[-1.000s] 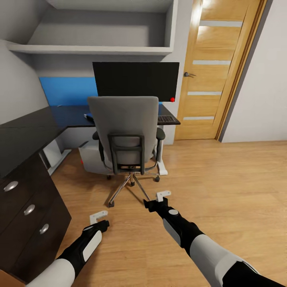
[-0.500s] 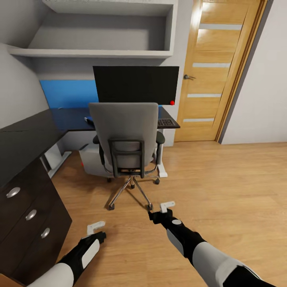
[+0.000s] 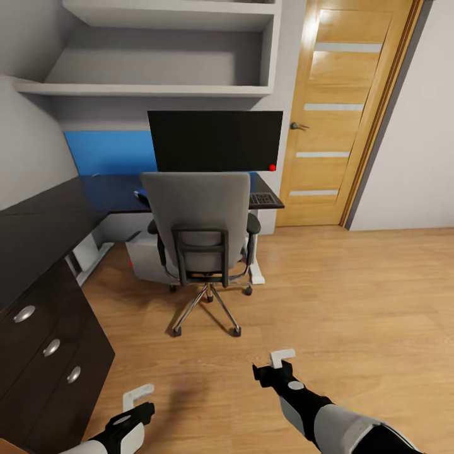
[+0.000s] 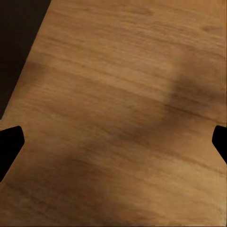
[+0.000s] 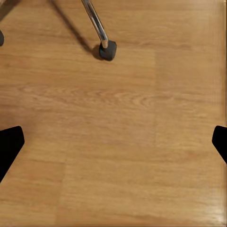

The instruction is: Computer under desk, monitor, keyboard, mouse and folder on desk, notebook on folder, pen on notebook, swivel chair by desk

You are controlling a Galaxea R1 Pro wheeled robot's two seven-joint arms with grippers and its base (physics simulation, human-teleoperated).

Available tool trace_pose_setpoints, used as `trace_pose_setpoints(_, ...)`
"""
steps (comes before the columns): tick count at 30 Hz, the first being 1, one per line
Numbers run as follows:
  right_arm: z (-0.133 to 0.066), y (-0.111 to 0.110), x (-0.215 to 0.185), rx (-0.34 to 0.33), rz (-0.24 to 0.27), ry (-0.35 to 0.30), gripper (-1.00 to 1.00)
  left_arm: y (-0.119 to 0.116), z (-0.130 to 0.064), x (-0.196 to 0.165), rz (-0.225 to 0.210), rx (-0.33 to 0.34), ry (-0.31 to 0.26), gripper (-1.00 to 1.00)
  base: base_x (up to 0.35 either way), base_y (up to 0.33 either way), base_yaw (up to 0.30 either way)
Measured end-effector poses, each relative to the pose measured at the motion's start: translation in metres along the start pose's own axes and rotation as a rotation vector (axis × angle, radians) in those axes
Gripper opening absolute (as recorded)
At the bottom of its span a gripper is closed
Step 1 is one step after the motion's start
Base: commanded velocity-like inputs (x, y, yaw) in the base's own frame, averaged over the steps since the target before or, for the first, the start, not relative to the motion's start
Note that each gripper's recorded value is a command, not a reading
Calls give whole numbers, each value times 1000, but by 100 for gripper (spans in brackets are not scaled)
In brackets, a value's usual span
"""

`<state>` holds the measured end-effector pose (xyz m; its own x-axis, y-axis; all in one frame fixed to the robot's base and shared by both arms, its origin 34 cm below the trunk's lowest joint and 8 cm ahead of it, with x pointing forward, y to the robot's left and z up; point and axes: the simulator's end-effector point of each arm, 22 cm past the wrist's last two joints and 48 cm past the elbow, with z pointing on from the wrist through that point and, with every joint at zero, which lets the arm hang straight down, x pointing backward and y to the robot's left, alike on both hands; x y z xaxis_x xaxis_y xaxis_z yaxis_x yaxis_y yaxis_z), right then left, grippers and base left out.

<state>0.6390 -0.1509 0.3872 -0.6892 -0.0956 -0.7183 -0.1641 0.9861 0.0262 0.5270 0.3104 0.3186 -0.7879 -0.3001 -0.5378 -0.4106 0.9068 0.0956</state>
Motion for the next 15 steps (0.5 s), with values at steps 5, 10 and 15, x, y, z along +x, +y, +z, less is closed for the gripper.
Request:
trace_pose_setpoints(5,-19,-1,44,8,13,19,100,9,-9,16,12,-12,36,100,0,0,0)
trace_pose_setpoints(10,-34,1,57,7,18,8,100,15,-18,23,19,-20,52,100,0,0,0)
trace_pose_setpoints(15,-45,1,59,17,23,-12,100,20,-27,26,23,-26,65,100,0,0,0)
